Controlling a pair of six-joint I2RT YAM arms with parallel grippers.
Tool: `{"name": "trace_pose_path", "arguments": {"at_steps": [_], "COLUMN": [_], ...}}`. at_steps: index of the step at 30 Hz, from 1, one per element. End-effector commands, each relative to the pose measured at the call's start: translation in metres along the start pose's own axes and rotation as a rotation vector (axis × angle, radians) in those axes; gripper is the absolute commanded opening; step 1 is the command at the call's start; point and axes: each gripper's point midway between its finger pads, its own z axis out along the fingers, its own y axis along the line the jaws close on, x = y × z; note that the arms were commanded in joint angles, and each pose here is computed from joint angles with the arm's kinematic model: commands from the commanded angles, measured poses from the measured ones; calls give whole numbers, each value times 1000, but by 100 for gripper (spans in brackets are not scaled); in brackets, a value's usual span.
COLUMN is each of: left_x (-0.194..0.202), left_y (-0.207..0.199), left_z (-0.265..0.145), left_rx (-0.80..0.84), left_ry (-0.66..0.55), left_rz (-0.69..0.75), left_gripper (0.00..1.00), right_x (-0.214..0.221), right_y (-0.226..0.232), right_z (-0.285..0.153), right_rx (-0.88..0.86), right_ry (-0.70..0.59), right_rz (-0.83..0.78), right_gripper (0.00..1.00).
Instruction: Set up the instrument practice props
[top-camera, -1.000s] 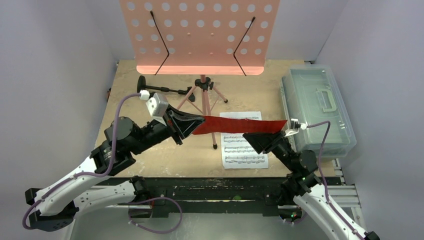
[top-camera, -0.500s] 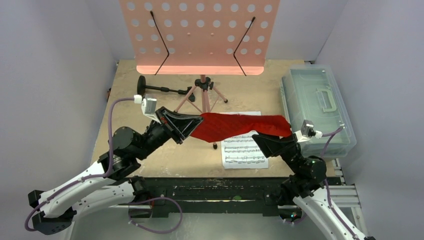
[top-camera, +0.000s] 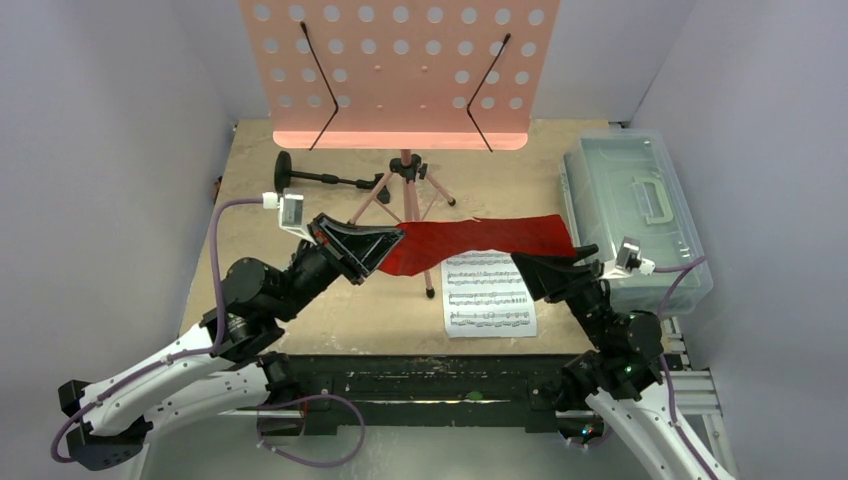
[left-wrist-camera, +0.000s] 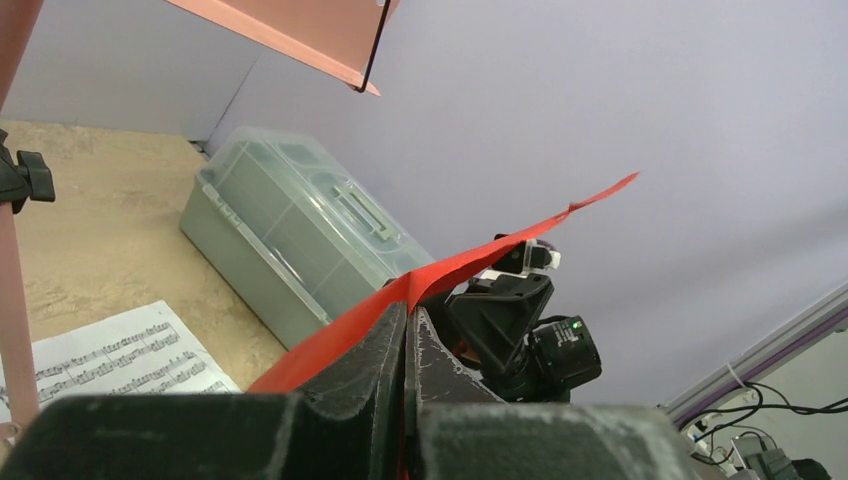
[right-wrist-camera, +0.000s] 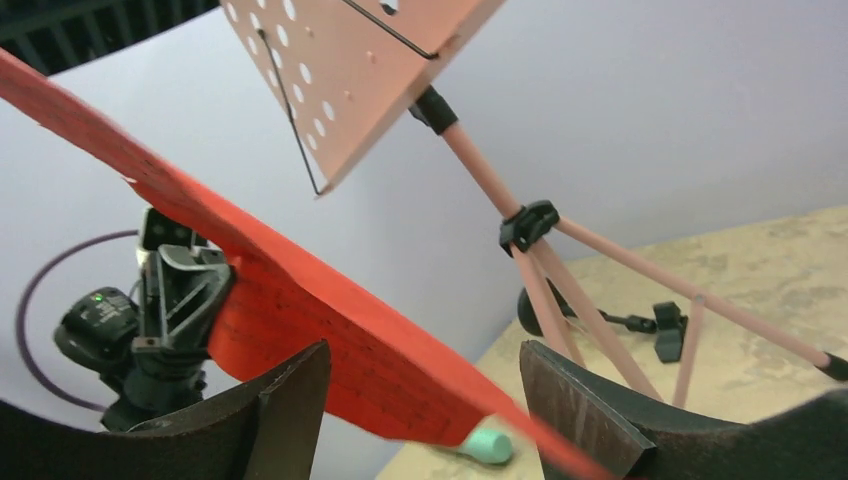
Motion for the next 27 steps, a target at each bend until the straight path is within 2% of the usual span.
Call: {"name": "trace_pose_path", "arguments": {"at_steps": [1, 5, 10, 15, 20, 21, 24, 25, 26, 27], "left_x": [-10, -4, -2, 2, 9, 10, 14, 18, 16, 15], "left_y": [-7, -3, -2, 8, 27, 29, 33, 37, 37, 37], "left_z": [2, 4, 5, 6, -2, -3, -8, -11, -12, -13], "left_rx": [30, 26, 21, -33, -134, -145, -170, -193, -202, -204], "left_ry": [-52, -47, -44, -12, 54, 62, 146, 202, 242, 284], "left_rz": [-31, -48, -56, -8, 70, 84, 191, 252, 308, 369], "left_gripper": [0, 0, 0, 0, 0, 11, 51, 62, 70, 74], "right_x": [-10, -14, -18, -23, -28, -30, -30, -28, -27, -24], "right_y": [1, 8, 21, 25, 25, 26, 26, 26, 27, 27], "right_z": [0, 0, 1, 5, 3, 2, 2, 2, 3, 5], "right_rx": [23, -14, -79, -66, -16, -10, 2, 8, 9, 7], "right_ry": [-14, -32, -54, -28, 16, 21, 55, 82, 110, 144], "right_rz": [-61, -84, -65, -151, -247, -262, -302, -321, -346, -367], "right_gripper": [72, 57, 25, 1, 0, 0, 0, 0, 0, 0]}}
